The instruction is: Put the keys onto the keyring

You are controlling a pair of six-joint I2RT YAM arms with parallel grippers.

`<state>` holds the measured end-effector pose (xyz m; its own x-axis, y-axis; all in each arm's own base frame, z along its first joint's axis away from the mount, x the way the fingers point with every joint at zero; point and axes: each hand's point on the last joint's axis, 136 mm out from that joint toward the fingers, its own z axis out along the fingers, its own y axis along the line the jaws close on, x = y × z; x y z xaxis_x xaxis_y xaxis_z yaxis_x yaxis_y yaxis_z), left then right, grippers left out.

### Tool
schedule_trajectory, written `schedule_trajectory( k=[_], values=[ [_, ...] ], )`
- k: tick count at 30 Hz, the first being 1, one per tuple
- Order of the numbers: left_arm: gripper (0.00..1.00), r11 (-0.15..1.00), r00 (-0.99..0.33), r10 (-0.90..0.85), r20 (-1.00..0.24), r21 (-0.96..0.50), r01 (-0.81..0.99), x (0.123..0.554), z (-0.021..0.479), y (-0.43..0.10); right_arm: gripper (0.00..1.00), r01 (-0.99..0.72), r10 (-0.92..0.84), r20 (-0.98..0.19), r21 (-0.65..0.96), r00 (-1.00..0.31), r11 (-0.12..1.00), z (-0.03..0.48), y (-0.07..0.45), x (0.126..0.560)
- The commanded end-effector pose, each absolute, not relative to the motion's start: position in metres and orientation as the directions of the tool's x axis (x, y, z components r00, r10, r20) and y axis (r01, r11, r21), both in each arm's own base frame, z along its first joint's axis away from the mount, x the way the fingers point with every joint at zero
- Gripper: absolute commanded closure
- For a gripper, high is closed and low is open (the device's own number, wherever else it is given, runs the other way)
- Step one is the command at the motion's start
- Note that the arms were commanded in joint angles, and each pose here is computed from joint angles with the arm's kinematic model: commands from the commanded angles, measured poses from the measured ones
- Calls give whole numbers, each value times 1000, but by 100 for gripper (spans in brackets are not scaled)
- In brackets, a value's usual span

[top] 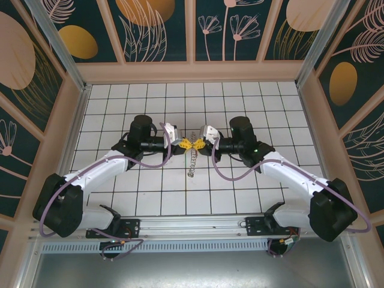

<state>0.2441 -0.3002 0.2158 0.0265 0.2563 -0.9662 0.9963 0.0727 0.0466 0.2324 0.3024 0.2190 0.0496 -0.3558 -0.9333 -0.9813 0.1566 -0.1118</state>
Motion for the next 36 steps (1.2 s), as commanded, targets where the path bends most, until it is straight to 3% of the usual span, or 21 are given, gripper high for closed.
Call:
schedule_trajectory(
  k=[1,6,13,18,19,25,36],
  values=[
    [92,43,75,270,-960,90,995,242,221,-302,100,-975,-383,-921,-149,77,162,228,305,240],
    [87,14,61,342,-938,70,997,242,205,-301,100,-978,-426,-902,-144,66,154,225,306,242],
    [87,-2,54,382,-923,58,998,243,198,-303,100,-980,-481,-876,-126,36,157,222,309,245],
    [92,4,53,381,-923,59,998,247,201,-305,100,-976,-559,-829,-130,12,172,212,311,249],
    [99,7,50,378,-924,57,998,248,202,-306,100,-977,-563,-826,-127,7,173,212,312,248],
    [100,37,49,309,-950,64,997,247,217,-307,95,-976,-501,-864,-147,47,162,217,307,241],
    [100,-36,90,129,-987,86,996,228,250,-310,85,-990,-336,-942,-35,-13,136,221,291,235]
  ],
)
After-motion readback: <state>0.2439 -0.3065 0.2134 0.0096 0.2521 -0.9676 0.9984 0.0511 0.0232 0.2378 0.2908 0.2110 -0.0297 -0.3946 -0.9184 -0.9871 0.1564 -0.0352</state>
